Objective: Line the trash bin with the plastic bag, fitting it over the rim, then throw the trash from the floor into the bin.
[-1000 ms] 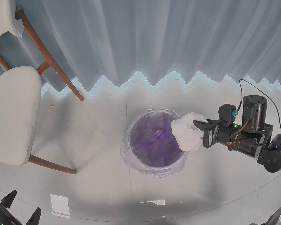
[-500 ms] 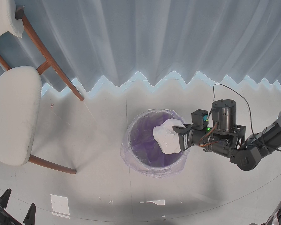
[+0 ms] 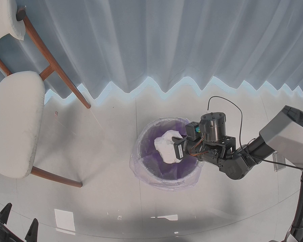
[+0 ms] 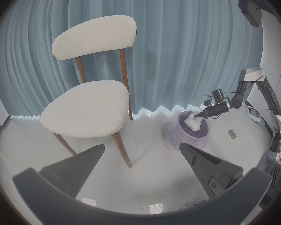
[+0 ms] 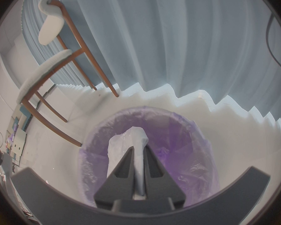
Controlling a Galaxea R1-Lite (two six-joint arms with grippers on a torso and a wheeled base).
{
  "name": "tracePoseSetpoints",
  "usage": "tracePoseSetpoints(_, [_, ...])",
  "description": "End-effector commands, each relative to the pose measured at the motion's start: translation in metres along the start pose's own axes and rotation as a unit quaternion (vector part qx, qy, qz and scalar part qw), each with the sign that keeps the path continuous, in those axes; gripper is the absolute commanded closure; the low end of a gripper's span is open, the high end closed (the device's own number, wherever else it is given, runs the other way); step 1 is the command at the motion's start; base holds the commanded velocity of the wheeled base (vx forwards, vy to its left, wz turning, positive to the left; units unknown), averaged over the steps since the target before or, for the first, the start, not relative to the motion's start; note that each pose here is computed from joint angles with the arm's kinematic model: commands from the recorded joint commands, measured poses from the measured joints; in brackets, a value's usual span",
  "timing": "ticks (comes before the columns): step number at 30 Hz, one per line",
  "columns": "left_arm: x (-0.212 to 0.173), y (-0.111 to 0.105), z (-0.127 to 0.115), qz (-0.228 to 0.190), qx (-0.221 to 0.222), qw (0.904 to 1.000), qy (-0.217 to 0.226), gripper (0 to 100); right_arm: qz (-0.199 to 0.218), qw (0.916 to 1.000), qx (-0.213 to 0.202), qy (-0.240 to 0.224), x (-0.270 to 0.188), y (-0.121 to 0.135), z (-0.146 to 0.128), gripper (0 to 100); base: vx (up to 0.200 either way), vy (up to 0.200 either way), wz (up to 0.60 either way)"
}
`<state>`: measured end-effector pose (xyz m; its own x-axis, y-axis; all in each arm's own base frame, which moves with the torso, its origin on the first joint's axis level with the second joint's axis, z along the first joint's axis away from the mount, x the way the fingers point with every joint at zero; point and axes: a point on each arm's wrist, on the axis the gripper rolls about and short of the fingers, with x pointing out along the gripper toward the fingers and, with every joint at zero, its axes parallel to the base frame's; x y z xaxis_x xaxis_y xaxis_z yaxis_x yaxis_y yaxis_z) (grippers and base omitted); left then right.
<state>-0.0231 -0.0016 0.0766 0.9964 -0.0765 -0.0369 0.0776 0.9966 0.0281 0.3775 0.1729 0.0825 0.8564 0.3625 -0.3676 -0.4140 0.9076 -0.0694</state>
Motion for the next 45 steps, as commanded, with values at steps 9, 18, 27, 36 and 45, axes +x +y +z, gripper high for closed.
tracePoseSetpoints(9, [0.000, 0.000, -0.005, 0.001, -0.002, 1.0000, 0.001, 0, -0.039, 0.9990, 0.012, 0.019, 0.061, -0.024, -0.036, 100, 0.000, 0.000, 0.00])
tracePoseSetpoints(18, [0.000, 0.000, -0.005, 0.001, -0.003, 1.0000, 0.002, 0, -0.053, 0.9984, 0.014, 0.013, 0.084, -0.024, -0.046, 100, 0.000, 0.000, 0.00])
tracePoseSetpoints(27, [0.000, 0.000, -0.005, 0.001, -0.003, 1.0000, 0.002, 0, -0.053, 0.9985, 0.014, 0.010, 0.086, -0.025, -0.046, 0, 0.000, 0.000, 0.00])
tracePoseSetpoints(36, [0.000, 0.000, -0.005, 0.001, -0.003, 1.0000, 0.001, 0, -0.056, 0.9982, 0.020, -0.013, 0.046, -0.016, -0.012, 0, 0.000, 0.000, 0.00])
tracePoseSetpoints(45, [0.000, 0.000, -0.005, 0.001, -0.003, 1.0000, 0.001, 0, -0.058, 0.9964, 0.022, -0.058, -0.050, -0.018, 0.038, 0, 0.000, 0.000, 0.00])
